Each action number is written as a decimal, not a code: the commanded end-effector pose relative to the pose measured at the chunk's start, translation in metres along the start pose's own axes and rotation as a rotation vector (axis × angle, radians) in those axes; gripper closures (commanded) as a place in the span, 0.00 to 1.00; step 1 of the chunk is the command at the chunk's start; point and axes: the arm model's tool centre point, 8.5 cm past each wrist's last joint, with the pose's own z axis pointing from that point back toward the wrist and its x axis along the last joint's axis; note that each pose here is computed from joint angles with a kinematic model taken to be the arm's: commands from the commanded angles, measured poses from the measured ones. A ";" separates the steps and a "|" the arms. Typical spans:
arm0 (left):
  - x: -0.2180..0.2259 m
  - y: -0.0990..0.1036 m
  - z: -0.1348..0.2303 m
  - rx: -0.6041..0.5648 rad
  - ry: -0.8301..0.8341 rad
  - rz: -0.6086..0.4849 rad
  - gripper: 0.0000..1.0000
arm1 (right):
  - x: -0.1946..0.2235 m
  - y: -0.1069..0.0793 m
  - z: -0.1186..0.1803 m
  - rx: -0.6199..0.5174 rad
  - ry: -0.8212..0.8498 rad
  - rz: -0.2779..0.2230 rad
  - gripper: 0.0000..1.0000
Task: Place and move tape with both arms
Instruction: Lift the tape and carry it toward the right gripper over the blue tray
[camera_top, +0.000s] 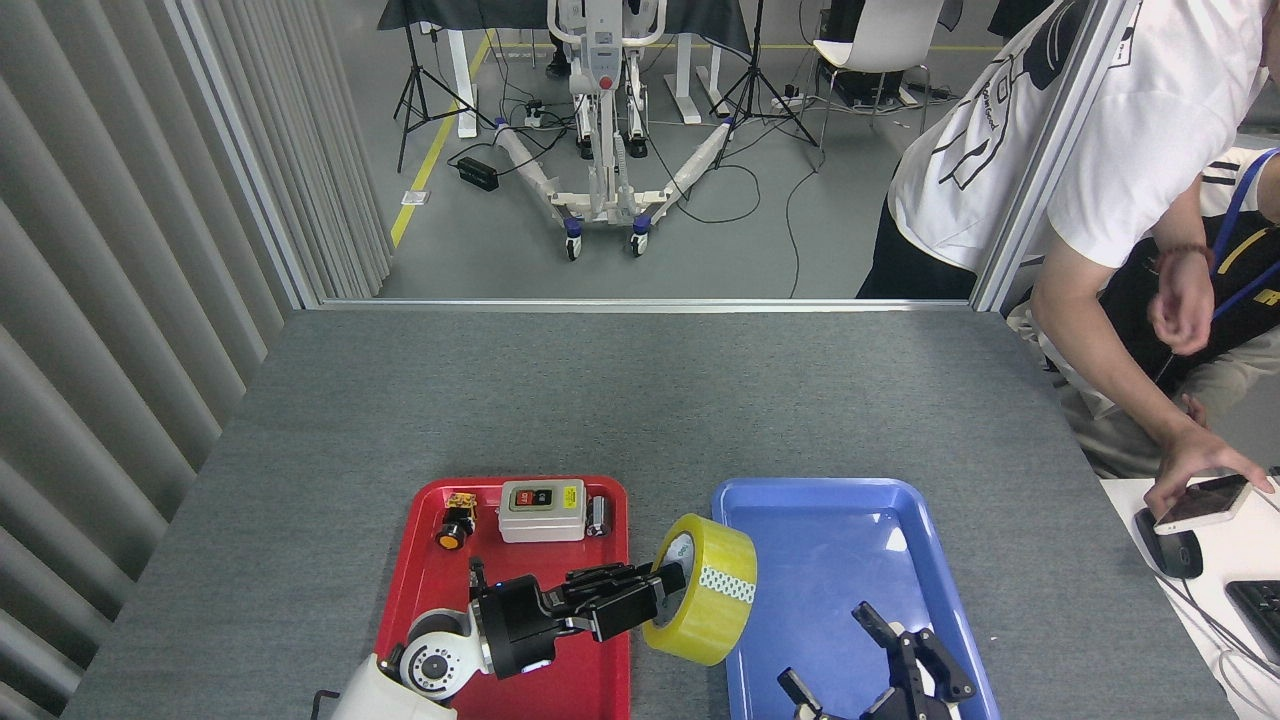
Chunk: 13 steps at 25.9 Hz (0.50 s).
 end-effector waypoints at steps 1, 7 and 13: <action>0.002 -0.009 -0.005 0.002 -0.009 0.023 1.00 | 0.022 0.003 -0.021 0.000 -0.081 0.012 0.01; 0.001 -0.024 -0.010 -0.005 -0.009 0.060 1.00 | 0.055 0.011 -0.038 0.005 -0.146 0.008 0.01; 0.005 -0.030 -0.016 -0.025 -0.022 0.064 1.00 | 0.069 0.015 -0.041 0.010 -0.173 -0.003 0.52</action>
